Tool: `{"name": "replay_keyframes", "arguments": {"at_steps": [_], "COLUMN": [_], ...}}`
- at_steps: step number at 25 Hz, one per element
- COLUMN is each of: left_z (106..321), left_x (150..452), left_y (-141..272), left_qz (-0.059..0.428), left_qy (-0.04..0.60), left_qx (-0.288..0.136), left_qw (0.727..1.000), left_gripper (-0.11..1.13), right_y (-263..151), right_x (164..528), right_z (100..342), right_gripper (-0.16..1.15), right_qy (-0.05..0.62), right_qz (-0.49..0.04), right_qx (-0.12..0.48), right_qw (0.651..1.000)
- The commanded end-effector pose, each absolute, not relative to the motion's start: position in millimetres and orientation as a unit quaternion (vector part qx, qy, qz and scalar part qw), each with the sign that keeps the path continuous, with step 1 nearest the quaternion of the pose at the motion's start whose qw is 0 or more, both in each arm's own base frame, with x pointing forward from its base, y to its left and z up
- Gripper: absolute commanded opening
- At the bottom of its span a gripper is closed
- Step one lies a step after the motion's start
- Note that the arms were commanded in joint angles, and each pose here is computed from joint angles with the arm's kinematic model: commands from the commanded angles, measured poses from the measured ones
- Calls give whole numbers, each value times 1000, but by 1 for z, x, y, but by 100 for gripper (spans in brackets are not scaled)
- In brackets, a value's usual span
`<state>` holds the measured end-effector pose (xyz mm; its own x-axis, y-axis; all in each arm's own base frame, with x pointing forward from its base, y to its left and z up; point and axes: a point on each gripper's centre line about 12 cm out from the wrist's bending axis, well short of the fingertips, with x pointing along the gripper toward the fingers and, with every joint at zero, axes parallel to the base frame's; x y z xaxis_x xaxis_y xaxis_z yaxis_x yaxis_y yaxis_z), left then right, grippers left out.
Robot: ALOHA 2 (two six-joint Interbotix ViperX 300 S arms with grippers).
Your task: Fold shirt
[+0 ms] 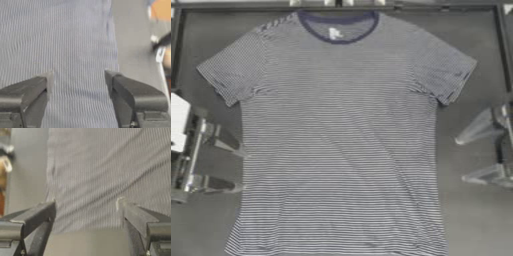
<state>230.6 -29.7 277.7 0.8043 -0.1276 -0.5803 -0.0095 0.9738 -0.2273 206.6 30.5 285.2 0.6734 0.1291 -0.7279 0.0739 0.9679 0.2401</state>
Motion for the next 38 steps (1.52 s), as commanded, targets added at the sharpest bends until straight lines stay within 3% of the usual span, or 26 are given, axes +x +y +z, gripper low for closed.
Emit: {"name": "replay_keyframes", "arguments": {"at_steps": [1,8,14,22,38], "left_z": [280,263,244,218,166], "left_x": [236,243,251,258,266], "left_y": [-39,-72,-106,-133,-160], "left_qz": [-20,10,30,38,50], "left_qy": [362,433,487,526,578], "left_qx": [-125,-118,-108,-97,-68], "left_qw": [924,893,866,844,812], "left_gripper": [90,86,87,87,87], "right_y": [43,78,110,152,176], "right_x": [218,232,241,250,267], "right_z": [292,282,260,232,173], "right_gripper": [98,98,98,97,97], "right_qy": [435,488,527,537,557], "right_qz": [1,-51,-59,-50,-72], "right_qx": [107,94,110,140,132], "right_qw": [894,867,840,830,817]}}
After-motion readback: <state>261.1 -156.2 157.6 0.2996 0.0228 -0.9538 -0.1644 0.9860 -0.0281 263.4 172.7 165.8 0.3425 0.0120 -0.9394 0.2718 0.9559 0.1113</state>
